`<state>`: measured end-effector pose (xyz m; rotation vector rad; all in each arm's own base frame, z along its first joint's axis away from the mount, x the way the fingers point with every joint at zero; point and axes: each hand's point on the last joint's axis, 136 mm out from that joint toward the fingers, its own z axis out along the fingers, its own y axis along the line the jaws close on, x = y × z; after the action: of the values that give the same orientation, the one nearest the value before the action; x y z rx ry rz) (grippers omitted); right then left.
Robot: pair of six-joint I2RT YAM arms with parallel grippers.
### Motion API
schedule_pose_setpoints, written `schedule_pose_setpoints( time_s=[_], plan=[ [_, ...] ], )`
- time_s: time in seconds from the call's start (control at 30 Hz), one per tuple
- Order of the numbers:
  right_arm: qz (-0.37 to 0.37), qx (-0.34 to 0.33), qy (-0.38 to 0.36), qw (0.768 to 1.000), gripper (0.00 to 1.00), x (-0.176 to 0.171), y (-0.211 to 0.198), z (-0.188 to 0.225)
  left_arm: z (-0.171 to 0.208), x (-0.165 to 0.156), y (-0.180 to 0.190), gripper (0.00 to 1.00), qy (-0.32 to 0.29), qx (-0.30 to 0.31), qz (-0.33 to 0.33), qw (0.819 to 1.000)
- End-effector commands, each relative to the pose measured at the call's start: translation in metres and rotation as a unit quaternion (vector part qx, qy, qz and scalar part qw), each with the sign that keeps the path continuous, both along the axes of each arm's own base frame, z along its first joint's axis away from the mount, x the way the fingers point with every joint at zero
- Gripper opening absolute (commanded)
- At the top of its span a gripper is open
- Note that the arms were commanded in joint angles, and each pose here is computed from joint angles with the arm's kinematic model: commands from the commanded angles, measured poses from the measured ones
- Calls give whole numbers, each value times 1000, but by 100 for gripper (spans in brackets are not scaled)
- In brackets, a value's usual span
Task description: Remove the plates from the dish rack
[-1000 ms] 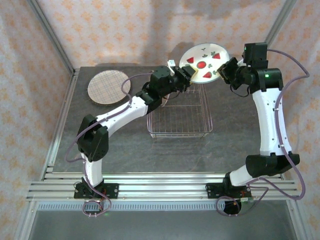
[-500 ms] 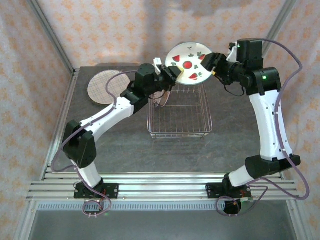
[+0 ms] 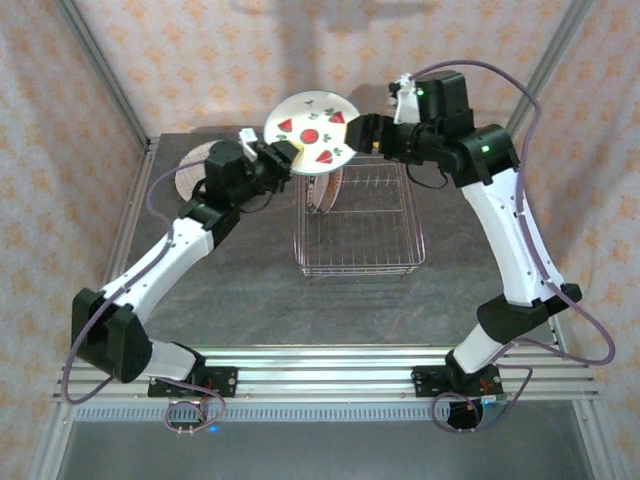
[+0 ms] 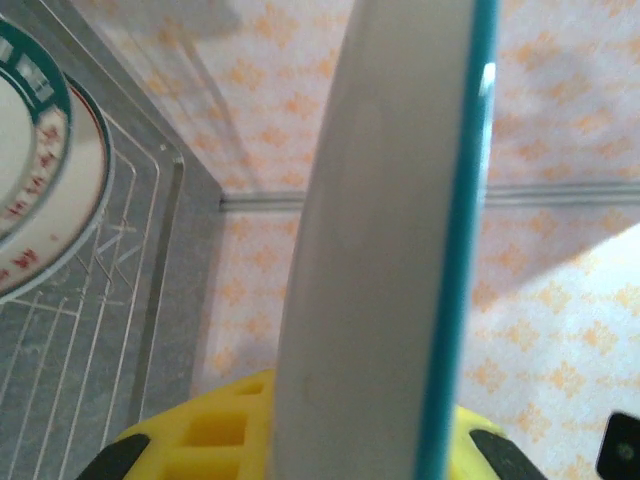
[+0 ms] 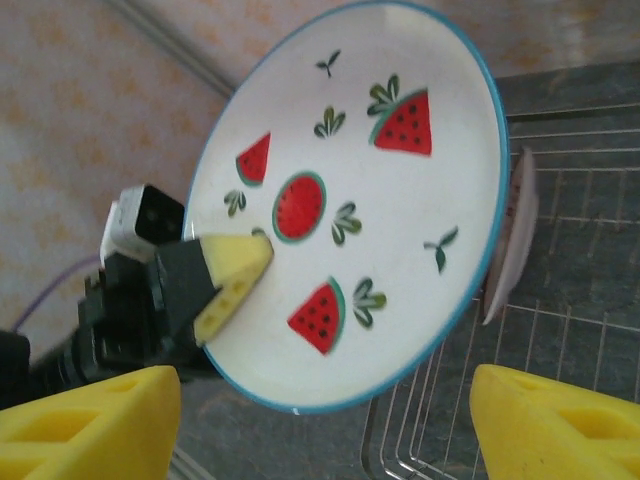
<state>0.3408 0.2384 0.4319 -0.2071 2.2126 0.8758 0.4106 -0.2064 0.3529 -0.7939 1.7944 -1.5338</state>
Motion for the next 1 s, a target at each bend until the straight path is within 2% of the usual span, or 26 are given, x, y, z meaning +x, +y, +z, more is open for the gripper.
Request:
schedule_pose_setpoints(
  time_s=[0.0,0.2,0.4,0.7,0.97],
  plan=[
    [68,-30,-109,991,76,-11,24,19,48,-20,27,0,-77,-31,11,997],
    [158,-58,-240,956,78,-35,65,12,19,-37,76,0,-44,-22,66,997],
    [215,-59,-312,924,83,-56,88,-8,-21,-59,110,0,-3,0,108,994],
    [241,-84,-334,907,89,-68,100,-31,-85,-87,133,0,42,30,146,988],
    [257,-87,-323,907,90,-73,103,-49,-125,-104,144,0,61,45,170,983]
  ],
)
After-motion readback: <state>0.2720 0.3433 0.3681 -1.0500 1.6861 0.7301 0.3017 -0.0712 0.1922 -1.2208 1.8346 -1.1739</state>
